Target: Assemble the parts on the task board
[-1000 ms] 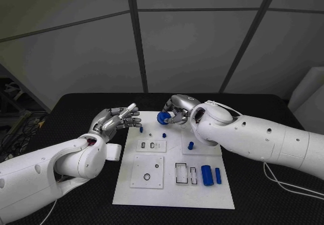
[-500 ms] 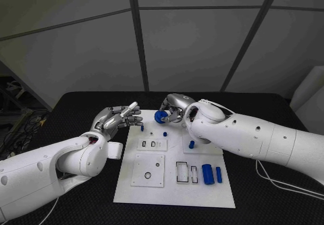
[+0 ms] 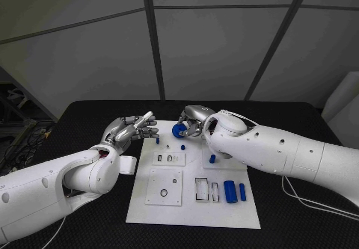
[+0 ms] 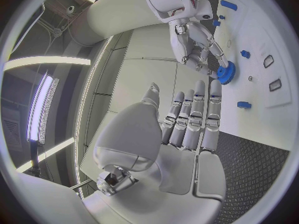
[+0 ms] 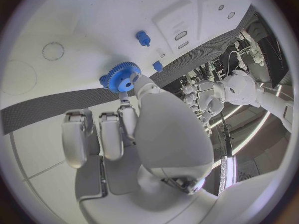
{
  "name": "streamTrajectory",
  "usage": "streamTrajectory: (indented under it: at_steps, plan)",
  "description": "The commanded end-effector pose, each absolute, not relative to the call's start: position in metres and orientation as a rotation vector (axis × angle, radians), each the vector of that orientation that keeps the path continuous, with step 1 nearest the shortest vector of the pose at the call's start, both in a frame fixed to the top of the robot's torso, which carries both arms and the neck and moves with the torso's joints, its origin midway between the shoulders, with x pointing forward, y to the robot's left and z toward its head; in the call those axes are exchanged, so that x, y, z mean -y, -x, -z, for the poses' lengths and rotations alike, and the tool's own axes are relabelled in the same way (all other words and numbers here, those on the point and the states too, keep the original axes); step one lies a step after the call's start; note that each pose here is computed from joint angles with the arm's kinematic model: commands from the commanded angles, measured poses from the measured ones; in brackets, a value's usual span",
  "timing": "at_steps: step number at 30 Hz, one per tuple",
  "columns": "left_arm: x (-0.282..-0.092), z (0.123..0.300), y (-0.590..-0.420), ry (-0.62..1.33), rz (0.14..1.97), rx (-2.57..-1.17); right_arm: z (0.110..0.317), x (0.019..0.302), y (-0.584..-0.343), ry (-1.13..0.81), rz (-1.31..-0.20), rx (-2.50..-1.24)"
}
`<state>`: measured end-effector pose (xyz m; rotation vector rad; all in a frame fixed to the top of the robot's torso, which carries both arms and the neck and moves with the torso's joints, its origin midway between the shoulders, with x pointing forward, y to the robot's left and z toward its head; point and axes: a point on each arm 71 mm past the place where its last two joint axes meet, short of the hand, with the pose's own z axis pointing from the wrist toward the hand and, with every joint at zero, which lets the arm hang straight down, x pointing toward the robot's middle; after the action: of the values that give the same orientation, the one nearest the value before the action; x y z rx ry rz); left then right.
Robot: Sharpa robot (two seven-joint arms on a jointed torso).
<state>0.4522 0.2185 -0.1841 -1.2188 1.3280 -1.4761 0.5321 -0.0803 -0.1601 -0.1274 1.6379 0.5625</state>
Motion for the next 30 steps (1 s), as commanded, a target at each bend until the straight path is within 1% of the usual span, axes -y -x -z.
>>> streamTrajectory:
  at_steps: [1,19,30]
  plan:
    - [-0.217,0.182,-0.452,1.202,1.493,-1.329,0.160,0.080,-0.533,0.143,-0.545,-1.649]
    - [-0.217,0.182,-0.452,1.202,1.493,-1.330,0.171,0.077,-0.534,0.177,-0.511,-1.707]
    - [-0.217,0.182,-0.453,1.203,1.491,-1.330,0.172,0.077,-0.533,0.187,-0.500,-1.714]
